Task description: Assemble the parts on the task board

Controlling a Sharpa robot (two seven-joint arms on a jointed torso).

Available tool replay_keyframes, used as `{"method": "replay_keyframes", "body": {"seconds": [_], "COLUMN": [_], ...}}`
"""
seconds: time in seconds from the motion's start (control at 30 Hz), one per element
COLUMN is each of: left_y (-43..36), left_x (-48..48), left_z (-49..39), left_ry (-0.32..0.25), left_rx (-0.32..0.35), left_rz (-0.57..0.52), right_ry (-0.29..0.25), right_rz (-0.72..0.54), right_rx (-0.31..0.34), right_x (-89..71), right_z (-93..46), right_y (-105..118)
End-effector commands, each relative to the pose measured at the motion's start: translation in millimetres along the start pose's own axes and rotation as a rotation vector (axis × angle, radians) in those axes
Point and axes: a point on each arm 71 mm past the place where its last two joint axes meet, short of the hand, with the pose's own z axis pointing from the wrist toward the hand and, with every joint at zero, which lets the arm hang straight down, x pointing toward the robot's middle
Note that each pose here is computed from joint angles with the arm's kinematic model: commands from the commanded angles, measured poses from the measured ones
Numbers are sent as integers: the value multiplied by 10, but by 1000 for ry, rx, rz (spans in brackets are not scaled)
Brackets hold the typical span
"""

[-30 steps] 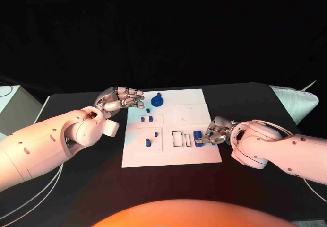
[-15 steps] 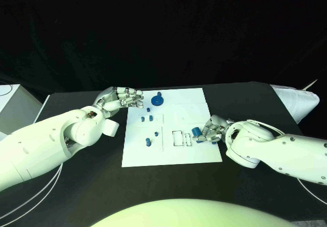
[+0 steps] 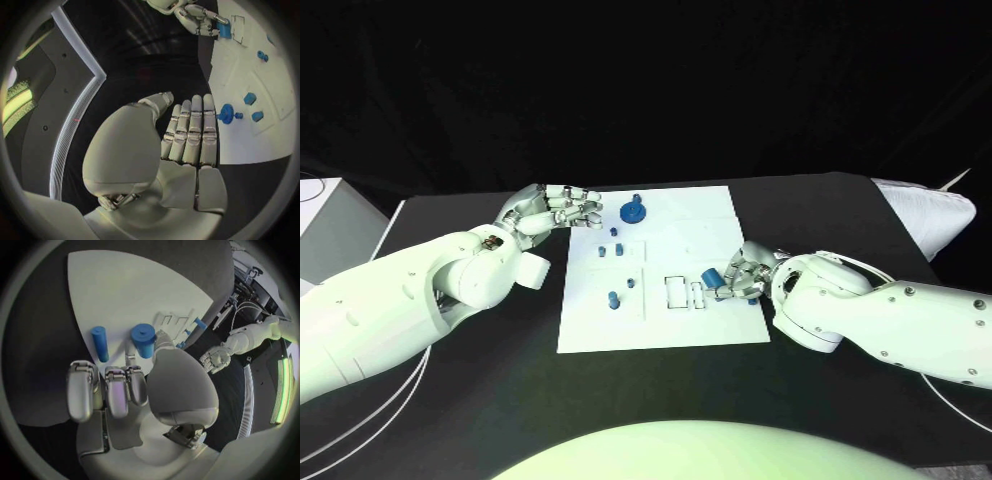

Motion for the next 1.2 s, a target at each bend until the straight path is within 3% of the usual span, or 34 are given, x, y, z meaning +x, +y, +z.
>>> {"method": "replay_keyframes", "body": {"seconds": [0.03,0.3,0.67,1.2], "left_y": [-4,-3,-6,-10], "left_x": [27,21,27,39], "left_z": [0,-5,-5,-5], "left_ry": [21,22,29,34], "left_rx": [3,2,4,7], "left_rz": [-15,-15,-20,-24], "right_ry": [21,19,3,84], "right_rz": [-12,80,154,144], "right_rx": [14,-2,-40,-80], "right_x": [71,58,-114,85], "right_z": [-8,-116,-254,-181], "right_y": [-42,-11,120,396]}}
